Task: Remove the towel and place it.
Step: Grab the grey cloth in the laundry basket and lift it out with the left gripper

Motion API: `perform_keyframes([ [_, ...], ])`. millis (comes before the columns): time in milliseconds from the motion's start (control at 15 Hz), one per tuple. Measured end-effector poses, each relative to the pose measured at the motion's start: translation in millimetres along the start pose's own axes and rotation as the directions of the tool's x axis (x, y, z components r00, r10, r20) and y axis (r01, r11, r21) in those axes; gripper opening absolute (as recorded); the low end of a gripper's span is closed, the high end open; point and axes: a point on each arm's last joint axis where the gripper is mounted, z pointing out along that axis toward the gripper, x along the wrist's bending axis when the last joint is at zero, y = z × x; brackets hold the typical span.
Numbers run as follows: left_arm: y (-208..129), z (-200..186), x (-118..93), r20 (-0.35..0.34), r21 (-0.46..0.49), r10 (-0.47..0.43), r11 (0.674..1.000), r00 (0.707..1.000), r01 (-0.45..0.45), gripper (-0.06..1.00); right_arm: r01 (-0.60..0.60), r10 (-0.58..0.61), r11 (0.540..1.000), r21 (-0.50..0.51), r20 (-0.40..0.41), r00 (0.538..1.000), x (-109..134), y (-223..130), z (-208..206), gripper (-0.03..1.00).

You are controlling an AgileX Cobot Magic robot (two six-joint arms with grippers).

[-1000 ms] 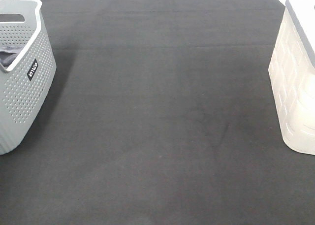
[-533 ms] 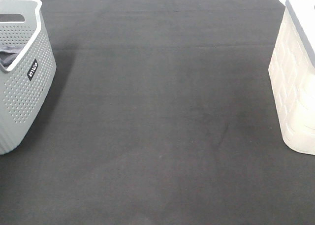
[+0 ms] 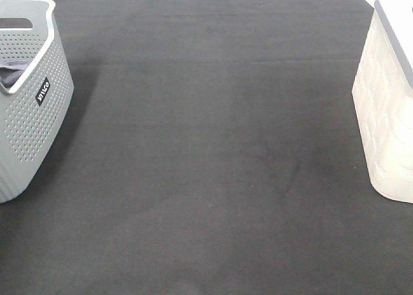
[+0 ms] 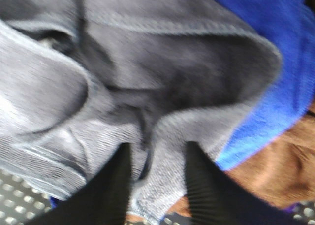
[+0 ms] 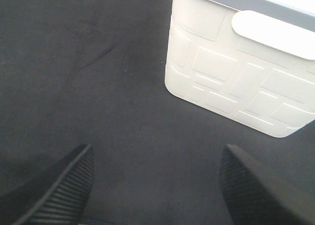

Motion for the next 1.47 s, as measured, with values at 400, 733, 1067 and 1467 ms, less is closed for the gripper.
perform_keyframes([
  [400,-1.5,0.0,-1.1,0.01,0.018,-0.09,0.996,0.996,0.09,0.12,0.0,0.0,1.0,0.0,-0.001,1.0,0.1,0.0,0.0,0.66],
  [733,-2.9,-6.1,-1.6,0.007,0.016,-0.094,0.995,0.996,0.094,0.0,0.0,0.0,1.0,0.0,-0.001,1.0,0.1,0.0,0.0,0.66],
  [1067,-11.2,-98.8,14.1,-0.136,-0.137,-0.274,0.957,0.952,0.256,0.0,0.0,0.0,1.0,0.0,-0.001,1.0,0.1,0.0,0.0,0.66],
  [1467,-33.6,-204.6,-11.6,-0.245,-0.394,-0.404,0.872,0.881,0.29,0.0,0.0,0.0,1.0,0.0,-0.001,1.0,0.1,0.0,0.0,0.66],
])
